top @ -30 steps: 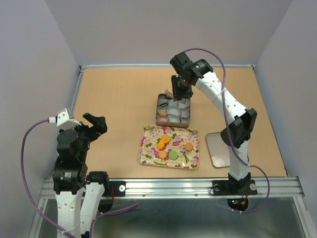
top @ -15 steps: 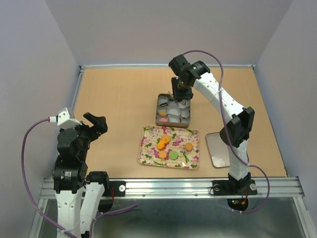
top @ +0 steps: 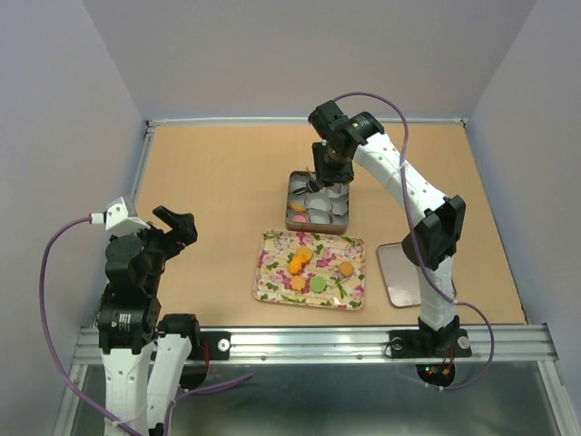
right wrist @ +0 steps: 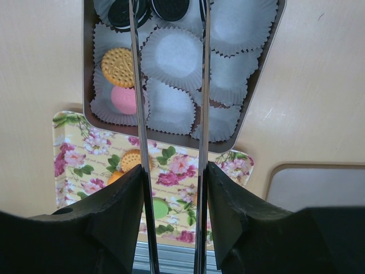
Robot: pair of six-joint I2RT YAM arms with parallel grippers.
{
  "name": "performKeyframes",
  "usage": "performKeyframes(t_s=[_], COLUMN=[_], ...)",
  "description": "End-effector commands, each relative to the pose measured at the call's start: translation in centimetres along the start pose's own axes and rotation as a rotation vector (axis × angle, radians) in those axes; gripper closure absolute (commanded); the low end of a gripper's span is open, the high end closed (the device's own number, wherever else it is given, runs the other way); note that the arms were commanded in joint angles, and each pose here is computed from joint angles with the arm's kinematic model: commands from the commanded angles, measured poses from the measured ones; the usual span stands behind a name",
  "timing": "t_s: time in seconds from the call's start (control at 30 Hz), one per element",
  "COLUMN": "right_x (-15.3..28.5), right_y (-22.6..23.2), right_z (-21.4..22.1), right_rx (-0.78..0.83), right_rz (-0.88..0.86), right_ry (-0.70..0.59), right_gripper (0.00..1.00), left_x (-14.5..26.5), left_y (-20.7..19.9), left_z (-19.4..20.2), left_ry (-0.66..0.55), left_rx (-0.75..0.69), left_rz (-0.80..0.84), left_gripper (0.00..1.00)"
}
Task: Pack the cookies
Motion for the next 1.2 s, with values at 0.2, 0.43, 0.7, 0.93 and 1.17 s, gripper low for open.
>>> performKeyframes(t_s=[0.2, 0.43, 0.7, 0.93, 1.17], right_x=[5.2, 8.9, 9.1, 9.2, 9.0], right_y=[-0.9, 0.7, 3.6, 5.8, 6.6], right_z=[1.0, 6.9, 15.0, 18.3, 18.6], right_rx=[-0.029, 0.035, 0.1, 0.163, 0.163], right_rz=[-0.095, -0.236, -0.359, -0.391, -0.383], right_ry=[-0.096, -0.083, 0.045, 0.109, 0.136], right_gripper=[0.5, 0.5, 0.5, 0.5, 0.5], left_x=[-0.6, -0.7, -0.8, -0.8, -0.4], left_y=[-0.3, -0.3, -0.3, -0.4, -0.3], left_z=[-0.4, -0.3, -0.3, -0.2, -0.3], left_ry=[-0.023, -0.017, -0.012, -0.01, -0.025], left_rx=[-0.015, -0.018, -0.019, -0.022, -0.018], left_rz=[0.023, 0.032, 0.03, 0.035, 0.036], left_gripper=[0.03, 0.03, 0.03, 0.04, 0.04])
Point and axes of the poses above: each gripper's point midway between its finger pads, its own x axis back along the fingers, its own y axis along the line the jaws close on, z = x × y, the point moved 10 cm from there along x, back along the fingers, and after that the axes turned 8 degrees about x, right-handed, at the moved point
